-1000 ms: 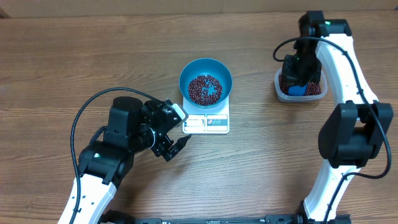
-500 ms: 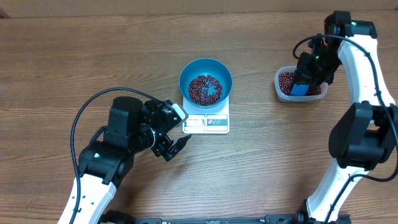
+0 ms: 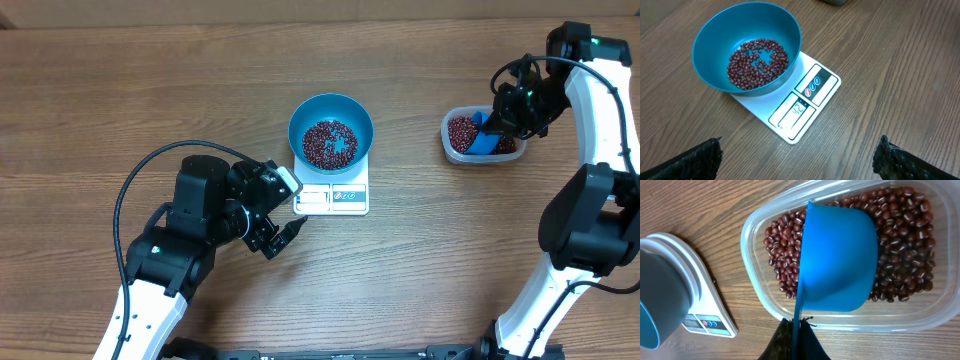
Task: Scoop item into bowl and weigh 150g on scale
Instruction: 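Drag the scoop through the beans toward the right to fill it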
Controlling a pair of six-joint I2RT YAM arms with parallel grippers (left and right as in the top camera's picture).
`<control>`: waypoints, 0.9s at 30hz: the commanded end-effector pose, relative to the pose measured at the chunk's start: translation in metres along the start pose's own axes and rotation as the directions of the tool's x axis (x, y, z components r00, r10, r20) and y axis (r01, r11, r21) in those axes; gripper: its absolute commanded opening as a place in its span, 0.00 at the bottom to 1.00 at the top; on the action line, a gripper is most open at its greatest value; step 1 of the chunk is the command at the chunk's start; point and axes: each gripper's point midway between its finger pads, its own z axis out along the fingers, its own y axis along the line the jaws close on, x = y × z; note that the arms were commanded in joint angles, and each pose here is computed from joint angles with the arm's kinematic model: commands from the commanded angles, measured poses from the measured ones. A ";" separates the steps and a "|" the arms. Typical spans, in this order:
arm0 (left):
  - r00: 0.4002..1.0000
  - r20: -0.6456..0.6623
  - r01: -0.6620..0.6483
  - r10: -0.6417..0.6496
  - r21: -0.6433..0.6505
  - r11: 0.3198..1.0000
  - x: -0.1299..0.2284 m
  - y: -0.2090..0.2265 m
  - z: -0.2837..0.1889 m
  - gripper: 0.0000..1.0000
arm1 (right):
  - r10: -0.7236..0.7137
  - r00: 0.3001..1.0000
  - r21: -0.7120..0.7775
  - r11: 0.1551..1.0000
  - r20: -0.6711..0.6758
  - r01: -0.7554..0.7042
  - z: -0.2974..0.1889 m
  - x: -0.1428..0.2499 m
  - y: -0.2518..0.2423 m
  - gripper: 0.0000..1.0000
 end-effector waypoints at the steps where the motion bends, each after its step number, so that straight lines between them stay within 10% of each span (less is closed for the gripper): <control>1: 1.000 0.003 0.012 -0.012 0.011 1.000 0.002 0.000 0.000 1.00 | -0.062 0.998 -0.077 0.995 0.004 0.062 -0.004 0.003 0.018 0.04; 27: 1.000 0.003 0.012 -0.012 0.011 1.000 0.002 0.000 0.000 1.00 | -0.041 0.999 -0.120 0.992 0.002 0.041 -0.007 0.004 0.018 0.04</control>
